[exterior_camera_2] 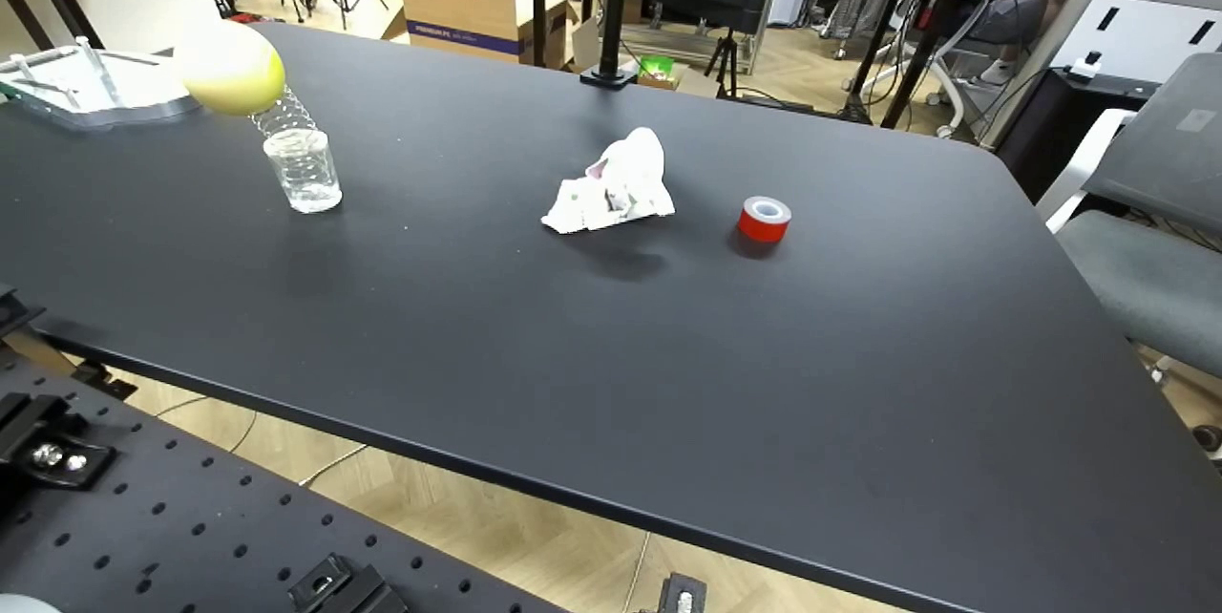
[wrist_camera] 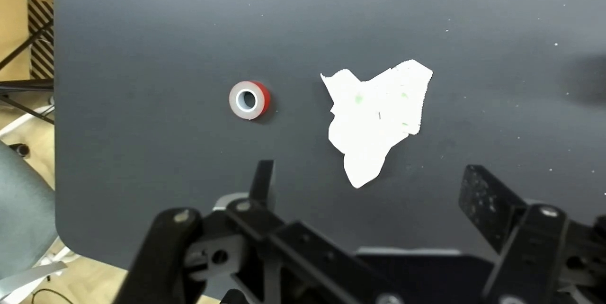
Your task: Hang the cloth on the stand
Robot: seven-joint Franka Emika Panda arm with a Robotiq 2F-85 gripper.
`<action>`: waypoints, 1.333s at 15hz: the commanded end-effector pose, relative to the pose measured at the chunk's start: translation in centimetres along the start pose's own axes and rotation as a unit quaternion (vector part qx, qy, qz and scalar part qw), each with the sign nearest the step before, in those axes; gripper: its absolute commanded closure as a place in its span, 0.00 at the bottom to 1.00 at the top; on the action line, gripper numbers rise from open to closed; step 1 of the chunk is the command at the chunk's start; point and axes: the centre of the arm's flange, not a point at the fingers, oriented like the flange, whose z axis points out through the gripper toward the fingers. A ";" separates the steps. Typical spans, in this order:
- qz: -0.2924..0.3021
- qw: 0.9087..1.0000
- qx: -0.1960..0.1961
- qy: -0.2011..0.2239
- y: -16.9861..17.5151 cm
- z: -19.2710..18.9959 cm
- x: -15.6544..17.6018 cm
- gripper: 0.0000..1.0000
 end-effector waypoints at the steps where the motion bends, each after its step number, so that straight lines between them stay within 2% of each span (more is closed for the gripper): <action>1: 0.015 1.000 -0.011 0.008 0.3 0.4 0.3 0.00; 5: 0.035 0.998 -0.040 0.045 2.3 2.8 2.6 0.00; 7: 0.027 0.998 -0.033 0.050 2.8 4.7 3.3 0.00; 13: -0.023 0.999 0.012 0.036 2.8 10.4 4.3 0.00; 20: -0.057 0.998 0.026 0.009 1.6 16.0 4.5 0.00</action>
